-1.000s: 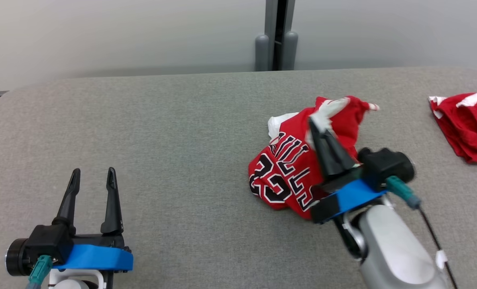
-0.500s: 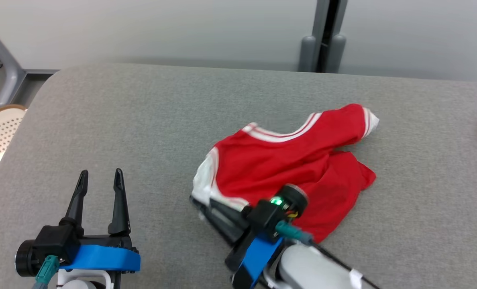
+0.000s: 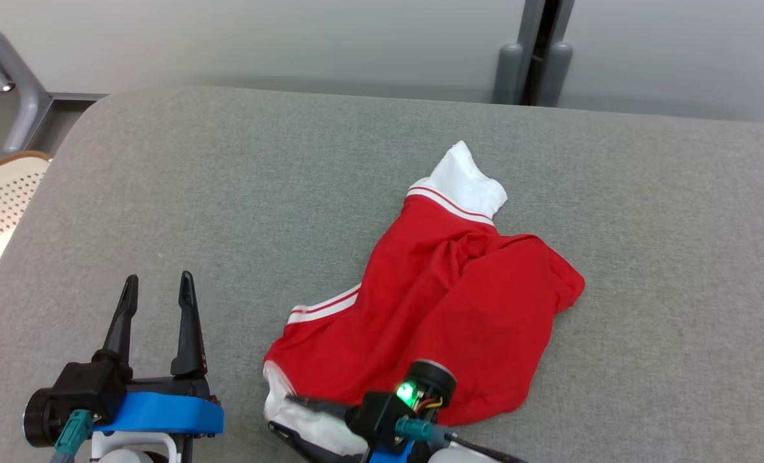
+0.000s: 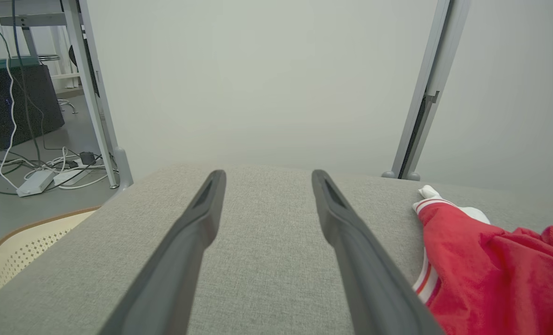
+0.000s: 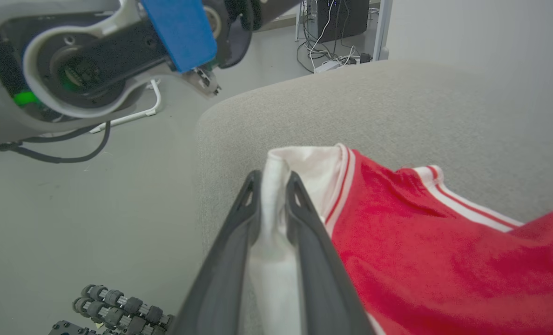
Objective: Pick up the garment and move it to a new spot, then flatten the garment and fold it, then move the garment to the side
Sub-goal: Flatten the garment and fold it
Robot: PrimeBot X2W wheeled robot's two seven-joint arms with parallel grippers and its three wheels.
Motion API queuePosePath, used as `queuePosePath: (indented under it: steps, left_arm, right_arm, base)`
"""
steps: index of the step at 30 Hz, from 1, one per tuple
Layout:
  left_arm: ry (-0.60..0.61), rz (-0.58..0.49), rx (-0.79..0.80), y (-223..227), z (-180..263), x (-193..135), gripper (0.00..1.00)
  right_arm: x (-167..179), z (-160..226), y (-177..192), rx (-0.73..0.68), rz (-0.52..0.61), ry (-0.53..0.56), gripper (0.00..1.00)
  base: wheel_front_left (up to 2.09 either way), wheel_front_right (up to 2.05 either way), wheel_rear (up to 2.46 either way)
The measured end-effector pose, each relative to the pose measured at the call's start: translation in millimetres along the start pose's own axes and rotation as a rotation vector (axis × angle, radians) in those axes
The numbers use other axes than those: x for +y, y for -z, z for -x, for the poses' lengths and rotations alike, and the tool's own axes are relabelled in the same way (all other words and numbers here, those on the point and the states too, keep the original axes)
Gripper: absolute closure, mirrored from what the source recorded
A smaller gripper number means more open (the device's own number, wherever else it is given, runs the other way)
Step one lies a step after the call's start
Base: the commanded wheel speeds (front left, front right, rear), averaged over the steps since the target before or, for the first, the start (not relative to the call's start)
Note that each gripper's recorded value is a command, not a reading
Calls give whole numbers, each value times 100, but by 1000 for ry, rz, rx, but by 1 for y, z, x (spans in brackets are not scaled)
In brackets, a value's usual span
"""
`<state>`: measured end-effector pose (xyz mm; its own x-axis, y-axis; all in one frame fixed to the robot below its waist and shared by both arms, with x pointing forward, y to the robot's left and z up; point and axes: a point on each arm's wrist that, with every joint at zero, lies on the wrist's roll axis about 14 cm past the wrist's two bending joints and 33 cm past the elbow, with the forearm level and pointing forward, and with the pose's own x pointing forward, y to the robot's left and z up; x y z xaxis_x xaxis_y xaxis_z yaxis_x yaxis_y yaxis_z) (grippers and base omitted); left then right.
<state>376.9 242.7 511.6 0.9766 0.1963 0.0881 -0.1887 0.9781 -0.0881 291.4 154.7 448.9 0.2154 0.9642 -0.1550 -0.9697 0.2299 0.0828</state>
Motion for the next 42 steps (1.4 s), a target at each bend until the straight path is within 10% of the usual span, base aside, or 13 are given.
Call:
queuePosePath:
  steps: [11,23,42]
  left_arm:
    - [61,0,-14,-1,-13,-22,0]
    - [109,2,-22,-2,-16,-38,0]
    - [74,14,10,8,-14,-28,0]
  right_arm:
    - [-110,48,-68,-206,60,378,0]
    - [-183,174,-55,-230,87,804,0]
    - [-214,152,-3,36,27,769,0]
  base:
    - [0,0,0]
    - [0,0,0]
    - [0,0,0]
